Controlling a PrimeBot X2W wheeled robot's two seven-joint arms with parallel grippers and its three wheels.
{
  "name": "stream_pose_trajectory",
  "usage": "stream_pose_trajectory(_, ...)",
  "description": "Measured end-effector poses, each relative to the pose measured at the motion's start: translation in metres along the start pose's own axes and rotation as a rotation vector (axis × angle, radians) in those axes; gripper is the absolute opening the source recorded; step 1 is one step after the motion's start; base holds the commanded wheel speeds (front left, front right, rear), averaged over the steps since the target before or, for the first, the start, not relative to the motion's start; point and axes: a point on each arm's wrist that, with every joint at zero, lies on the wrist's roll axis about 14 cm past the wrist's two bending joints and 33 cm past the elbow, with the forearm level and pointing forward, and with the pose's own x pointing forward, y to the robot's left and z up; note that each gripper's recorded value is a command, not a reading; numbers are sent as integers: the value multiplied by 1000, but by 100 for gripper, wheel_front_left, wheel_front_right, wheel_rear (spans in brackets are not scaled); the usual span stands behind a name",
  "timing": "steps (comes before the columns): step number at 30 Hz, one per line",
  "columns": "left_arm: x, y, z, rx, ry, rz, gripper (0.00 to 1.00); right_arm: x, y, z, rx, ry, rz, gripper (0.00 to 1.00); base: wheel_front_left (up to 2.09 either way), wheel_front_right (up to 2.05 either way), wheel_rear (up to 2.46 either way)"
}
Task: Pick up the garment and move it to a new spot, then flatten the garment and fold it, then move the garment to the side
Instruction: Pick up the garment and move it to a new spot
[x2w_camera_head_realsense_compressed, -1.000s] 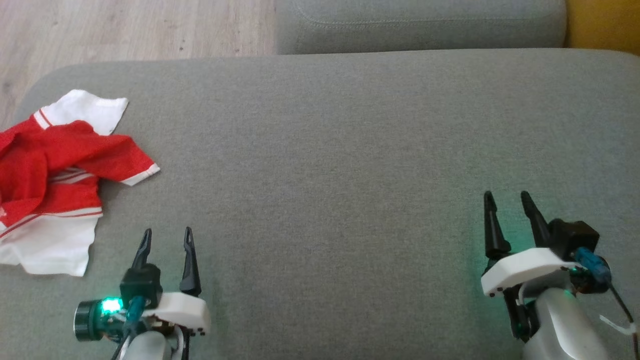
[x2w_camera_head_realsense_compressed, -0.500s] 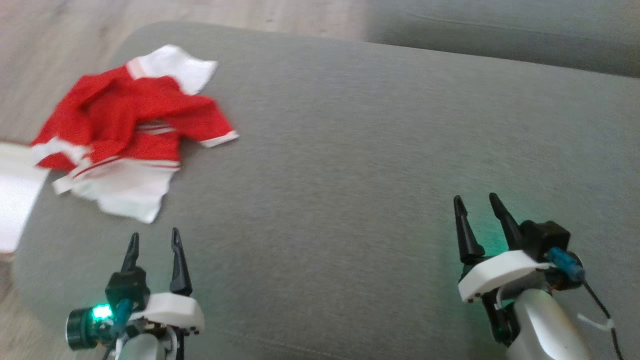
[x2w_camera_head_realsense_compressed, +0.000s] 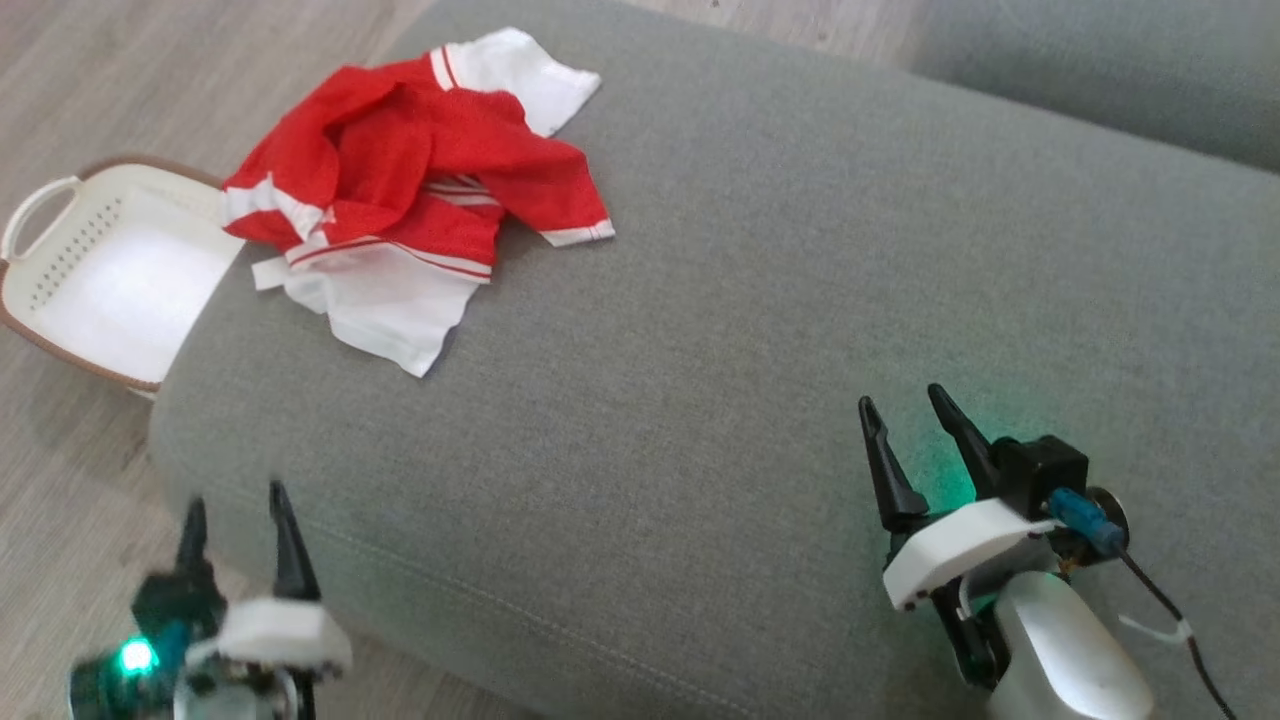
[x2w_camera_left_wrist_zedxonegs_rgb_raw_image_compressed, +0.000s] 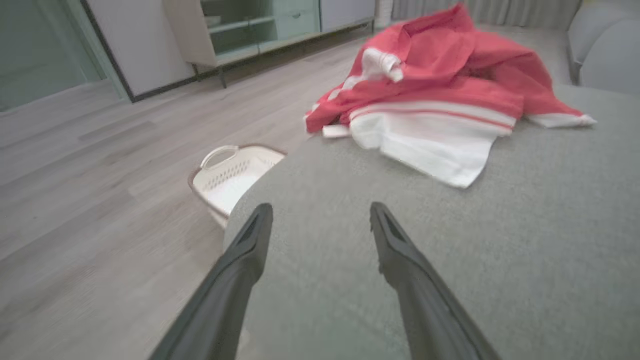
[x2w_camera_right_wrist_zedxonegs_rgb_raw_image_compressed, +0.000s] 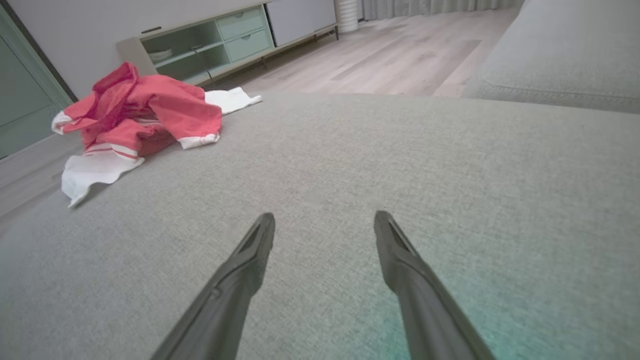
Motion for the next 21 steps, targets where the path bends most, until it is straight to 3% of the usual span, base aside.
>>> stream_pose_trajectory(10, 99, -46, 127, 136, -256, -135, 100, 13, -47, -21, -21, 20, -38, 100, 0, 0, 0)
stream_pose_trajectory(14, 144, -64, 128, 242, -204, -169, 100, 24, -67, -10, -25, -40, -52, 100, 0, 0, 0)
stream_pose_trajectory(21, 194, -84, 99, 300, -85, -146, 100, 29, -93, -1, -13, -112, -87, 100, 0, 0, 0)
